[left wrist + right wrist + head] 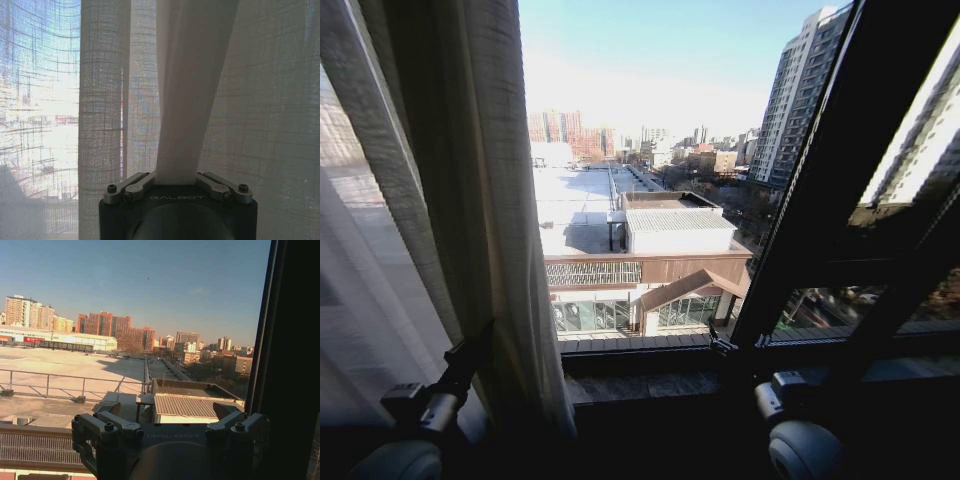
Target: Open the curtains by pulling them apart, changing their state from closed to fully open.
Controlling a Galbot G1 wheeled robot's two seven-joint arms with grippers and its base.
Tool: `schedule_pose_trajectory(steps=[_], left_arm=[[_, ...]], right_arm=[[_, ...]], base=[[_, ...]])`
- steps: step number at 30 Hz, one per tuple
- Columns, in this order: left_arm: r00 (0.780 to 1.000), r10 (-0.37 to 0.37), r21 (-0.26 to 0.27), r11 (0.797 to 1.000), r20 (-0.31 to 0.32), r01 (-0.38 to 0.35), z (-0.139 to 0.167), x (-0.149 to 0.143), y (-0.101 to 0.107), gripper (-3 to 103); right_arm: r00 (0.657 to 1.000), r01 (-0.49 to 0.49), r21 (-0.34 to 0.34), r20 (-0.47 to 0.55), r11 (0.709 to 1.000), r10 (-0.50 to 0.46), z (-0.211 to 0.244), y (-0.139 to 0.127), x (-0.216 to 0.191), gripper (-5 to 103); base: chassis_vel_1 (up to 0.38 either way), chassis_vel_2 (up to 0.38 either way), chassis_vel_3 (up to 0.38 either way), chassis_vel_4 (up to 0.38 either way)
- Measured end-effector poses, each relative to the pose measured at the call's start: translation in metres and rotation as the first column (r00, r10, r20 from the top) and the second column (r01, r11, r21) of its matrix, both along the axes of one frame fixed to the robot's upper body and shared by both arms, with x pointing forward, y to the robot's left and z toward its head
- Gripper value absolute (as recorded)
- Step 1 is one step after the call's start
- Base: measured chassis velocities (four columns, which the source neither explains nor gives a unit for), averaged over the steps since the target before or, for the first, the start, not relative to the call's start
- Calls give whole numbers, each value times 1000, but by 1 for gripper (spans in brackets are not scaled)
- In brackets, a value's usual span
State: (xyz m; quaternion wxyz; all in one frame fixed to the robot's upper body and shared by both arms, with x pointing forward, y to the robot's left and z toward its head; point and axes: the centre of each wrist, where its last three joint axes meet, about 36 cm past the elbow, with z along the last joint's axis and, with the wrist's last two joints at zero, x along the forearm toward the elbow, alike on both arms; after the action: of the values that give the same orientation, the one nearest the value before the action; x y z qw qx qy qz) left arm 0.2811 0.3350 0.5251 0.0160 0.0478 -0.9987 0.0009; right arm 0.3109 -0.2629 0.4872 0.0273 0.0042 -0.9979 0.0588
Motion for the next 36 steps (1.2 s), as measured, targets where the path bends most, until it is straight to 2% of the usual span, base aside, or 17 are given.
schedule_pose_trajectory(steps=[3,4,8,9,13,14,17,20,22,25,26,27,30,31,32,34,36], left_arm=[[978,206,0,979,-8,-206,3,6,4,1],[978,206,0,979,-8,-206,3,6,4,1],[892,452,25,892,-18,-451,4,14,18,1],[892,452,25,892,-18,-451,4,14,18,1],[759,650,41,760,-40,-648,2,18,30,1],[759,650,41,760,-40,-648,2,18,30,1],[663,746,45,666,-59,-745,-5,18,40,1],[620,782,49,623,-60,-781,-7,19,49,1],[566,823,56,568,-54,-821,-9,20,63,1],[447,894,52,448,-25,-893,-4,24,102,1],[423,906,46,423,-19,-905,-2,24,111,1],[423,906,46,423,-19,-905,-2,24,111,1],[349,937,41,349,1,-936,2,23,138,1],[307,952,38,306,6,-951,4,23,149,1],[307,952,38,306,6,-951,4,23,149,1],[255,967,33,255,11,-966,8,26,158,1],[244,970,37,244,8,-969,9,27,159,1]], right_arm=[[1000,-18,9,-2,1000,18,-2,6,2,100],[1000,-18,9,-2,1000,18,-2,6,2,100],[999,-40,19,-1,999,40,-3,13,5,100],[999,-40,19,-1,999,40,-3,13,5,100],[998,-58,21,3,998,57,-3,17,8,100],[998,-58,21,3,998,57,-3,17,8,100],[998,-64,24,-1,998,64,-5,19,9,100],[998,-67,26,-2,997,67,-5,20,10,100],[998,-68,27,-3,997,68,-6,20,10,100],[998,-69,22,-2,997,69,-6,19,13,100],[998,-70,22,-1,997,70,-7,19,14,100],[998,-70,22,-1,997,70,-7,19,14,100],[997,-77,20,-3,997,77,-8,20,17,100],[997,-83,20,-4,996,83,-9,22,19,100],[997,-83,20,-4,996,83,-9,22,19,100],[996,-92,22,-6,996,92,-10,24,21,100],[995,-95,23,-7,995,95,-11,25,22,100]], base=[[0,0,0,0],[0,0,0,0],[0,0,0,0],[0,0,0,0],[0,0,0,0],[0,0,0,0],[0,0,0,0],[0,0,0,0],[0,0,0,0],[0,0,0,0],[0,0,0,0],[0,0,0,0],[0,0,0,0],[0,0,0,0],[0,0,0,0],[0,0,0,0],[0,0,0,0]])
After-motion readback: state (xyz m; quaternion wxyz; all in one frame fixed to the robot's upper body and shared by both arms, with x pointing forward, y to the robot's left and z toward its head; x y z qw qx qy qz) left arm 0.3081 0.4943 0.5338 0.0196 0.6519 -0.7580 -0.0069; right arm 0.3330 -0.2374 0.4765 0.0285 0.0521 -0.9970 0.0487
